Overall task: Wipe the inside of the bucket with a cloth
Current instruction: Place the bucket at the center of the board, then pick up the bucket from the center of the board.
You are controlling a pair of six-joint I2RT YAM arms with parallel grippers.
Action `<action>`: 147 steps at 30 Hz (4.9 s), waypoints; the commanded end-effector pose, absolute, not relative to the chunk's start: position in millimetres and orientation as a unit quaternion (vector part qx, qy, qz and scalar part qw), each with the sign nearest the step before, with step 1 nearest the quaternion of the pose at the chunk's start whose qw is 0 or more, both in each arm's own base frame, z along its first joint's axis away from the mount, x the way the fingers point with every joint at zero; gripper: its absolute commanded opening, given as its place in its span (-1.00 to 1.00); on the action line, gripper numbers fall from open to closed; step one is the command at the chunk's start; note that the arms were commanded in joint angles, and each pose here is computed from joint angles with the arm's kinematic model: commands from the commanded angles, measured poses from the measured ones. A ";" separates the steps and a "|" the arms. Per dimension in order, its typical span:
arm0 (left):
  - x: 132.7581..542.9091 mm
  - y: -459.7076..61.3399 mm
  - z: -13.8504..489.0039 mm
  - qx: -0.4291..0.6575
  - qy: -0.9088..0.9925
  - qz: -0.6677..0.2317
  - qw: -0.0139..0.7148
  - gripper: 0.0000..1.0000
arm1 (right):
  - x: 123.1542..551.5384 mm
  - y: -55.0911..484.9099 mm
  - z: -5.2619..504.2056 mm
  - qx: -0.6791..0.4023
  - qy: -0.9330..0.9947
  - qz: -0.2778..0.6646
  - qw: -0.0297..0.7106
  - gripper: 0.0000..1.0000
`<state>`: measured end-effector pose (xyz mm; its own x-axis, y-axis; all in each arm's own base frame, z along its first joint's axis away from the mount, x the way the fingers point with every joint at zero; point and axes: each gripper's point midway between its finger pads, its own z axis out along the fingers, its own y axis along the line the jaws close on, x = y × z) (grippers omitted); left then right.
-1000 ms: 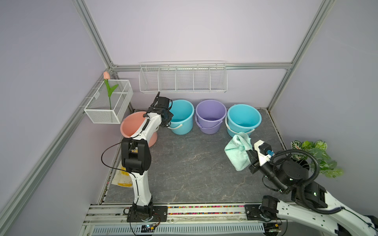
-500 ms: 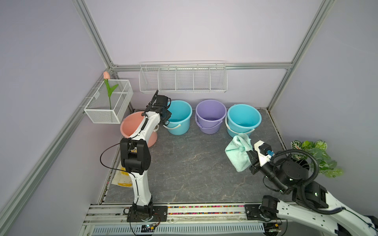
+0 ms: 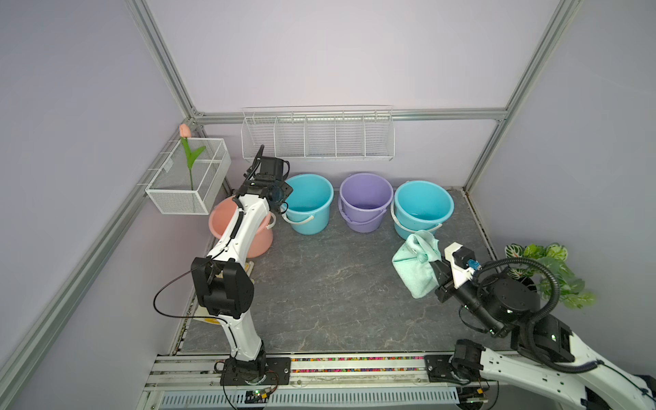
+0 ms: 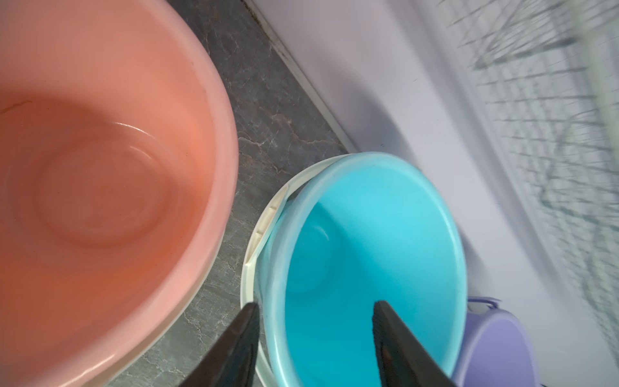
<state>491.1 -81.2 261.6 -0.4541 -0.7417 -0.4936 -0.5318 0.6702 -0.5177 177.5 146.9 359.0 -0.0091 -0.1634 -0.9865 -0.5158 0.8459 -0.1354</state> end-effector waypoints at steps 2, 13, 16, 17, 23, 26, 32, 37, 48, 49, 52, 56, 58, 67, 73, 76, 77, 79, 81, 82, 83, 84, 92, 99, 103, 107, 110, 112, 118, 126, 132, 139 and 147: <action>473.6 -77.8 299.4 -0.375 0.821 -0.174 0.394 0.14 | 177.3 140.3 380.9 -0.221 0.691 0.143 0.673 -0.86; 443.3 -120.7 353.1 -0.288 0.818 -0.223 0.446 0.20 | 185.9 139.2 387.0 -0.196 0.720 0.127 0.654 -0.86; 442.9 -137.6 353.9 -0.271 0.820 -0.239 0.443 0.23 | 188.5 136.9 388.2 -0.188 0.722 0.118 0.655 -0.87; 443.6 -144.5 352.2 -0.265 0.823 -0.242 0.441 0.25 | 188.8 136.1 389.5 -0.186 0.722 0.117 0.656 -0.86; 448.9 -177.6 343.1 -0.240 0.837 -0.258 0.419 0.31 | 188.4 133.9 395.9 -0.179 0.716 0.120 0.664 -0.87; 449.8 -188.8 344.0 -0.232 0.839 -0.262 0.417 0.32 | 188.8 133.8 395.7 -0.180 0.717 0.118 0.663 -0.86; 449.9 -195.9 347.3 -0.230 0.838 -0.262 0.419 0.34 | 189.5 130.3 393.6 -0.178 0.719 0.108 0.663 -0.87; 451.1 -201.7 345.5 -0.234 0.840 -0.258 0.416 0.35 | 192.8 123.0 397.3 -0.172 0.721 0.082 0.666 -0.86; 445.7 -230.2 336.4 -0.245 0.845 -0.268 0.393 0.36 | 205.1 114.6 396.5 -0.148 0.735 0.037 0.661 -0.86; 443.9 -232.4 335.9 -0.246 0.845 -0.269 0.391 0.36 | 206.9 115.1 395.4 -0.148 0.737 0.035 0.659 -0.86; 438.7 -233.0 335.7 -0.256 0.843 -0.270 0.389 0.36 | 214.0 117.8 392.6 -0.149 0.745 0.025 0.650 -0.86; 433.2 -232.6 331.2 -0.267 0.843 -0.272 0.379 0.36 | 227.0 117.1 393.2 -0.148 0.752 0.001 0.642 -0.86; 431.3 -233.8 329.1 -0.272 0.842 -0.276 0.376 0.36 | 232.2 113.7 394.3 -0.143 0.758 -0.009 0.636 -0.86; 429.5 -256.2 307.5 -0.298 0.847 -0.258 0.356 0.36 | 231.3 95.1 417.7 -0.120 0.744 -0.006 0.657 -0.86; 451.0 -272.3 276.4 -0.316 0.855 -0.240 0.333 0.36 | 231.5 95.3 422.4 -0.123 0.741 -0.006 0.661 -0.87; 466.1 -285.7 261.1 -0.314 0.863 -0.232 0.321 0.36 | 233.5 99.1 423.7 -0.129 0.738 -0.006 0.662 -0.86; 470.7 -290.4 254.1 -0.313 0.867 -0.228 0.315 0.36 | 234.6 100.2 423.7 -0.132 0.738 -0.007 0.662 -0.87; 479.3 -299.7 244.5 -0.309 0.872 -0.226 0.306 0.36 | 237.0 103.8 424.4 -0.140 0.736 -0.011 0.662 -0.86; 487.0 -306.5 231.9 -0.308 0.877 -0.218 0.299 0.35 | 239.7 106.2 425.8 -0.147 0.734 -0.017 0.663 -0.87; 489.0 -307.9 225.2 -0.309 0.879 -0.213 0.294 0.35 | 240.6 106.8 426.5 -0.149 0.733 -0.020 0.664 -0.87; 491.3 -309.4 216.9 -0.309 0.882 -0.206 0.289 0.35 | 242.0 108.3 426.5 -0.152 0.732 -0.022 0.663 -0.87; 492.9 -311.0 209.4 -0.309 0.884 -0.202 0.285 0.34 | 243.0 109.5 426.9 -0.155 0.732 -0.023 0.663 -0.87; 489.7 -318.5 171.7 -0.305 0.900 -0.189 0.248 0.12 | 244.4 110.6 427.0 -0.158 0.729 -0.020 0.665 -0.87; 481.0 -308.5 194.9 -0.293 0.896 -0.197 0.270 -0.14 | 242.5 112.5 422.0 -0.160 0.732 -0.008 0.662 -0.86; 474.6 -306.8 199.1 -0.280 0.901 -0.193 0.268 -0.36 | 242.3 115.0 420.9 -0.162 0.732 -0.001 0.662 -0.87; 469.6 -305.0 203.7 -0.275 0.901 -0.197 0.271 -0.61 | 241.3 115.7 420.2 -0.163 0.733 0.005 0.660 -0.86; 464.4 -303.8 208.3 -0.266 0.904 -0.198 0.270 -0.79 | 240.6 116.3 418.0 -0.165 0.735 0.006 0.657 -0.86; 459.5 -302.9 211.4 -0.258 0.906 -0.199 0.271 -0.86 | 239.3 117.1 417.2 -0.167 0.736 0.011 0.655 -0.86; 438.3 -299.0 222.2 -0.223 0.911 -0.213 0.273 -0.98 | 237.1 123.0 413.7 -0.175 0.742 0.030 0.646 -0.87; 385.4 -288.1 234.9 -0.152 0.921 -0.250 0.258 -1.00 | 235.6 148.2 401.3 -0.219 0.757 0.068 0.612 -0.87; 327.9 -286.1 224.6 -0.078 0.939 -0.264 0.205 -1.00 | 234.9 162.2 394.7 -0.237 0.762 0.092 0.596 -0.87; 266.6 -260.8 210.7 -0.039 0.955 -0.239 0.170 -1.00 | 234.6 180.5 383.6 -0.262 0.768 0.119 0.572 -0.87; 243.4 -243.8 188.5 -0.025 0.968 -0.208 0.141 -0.74 | 235.1 197.7 371.9 -0.278 0.777 0.144 0.546 -0.86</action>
<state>251.4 -246.5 198.2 -0.9466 -0.1456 -0.2876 -0.0073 0.9016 -0.4325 237.8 189.4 365.2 -0.2387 -0.3109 -0.9200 -0.5611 0.8174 -0.1306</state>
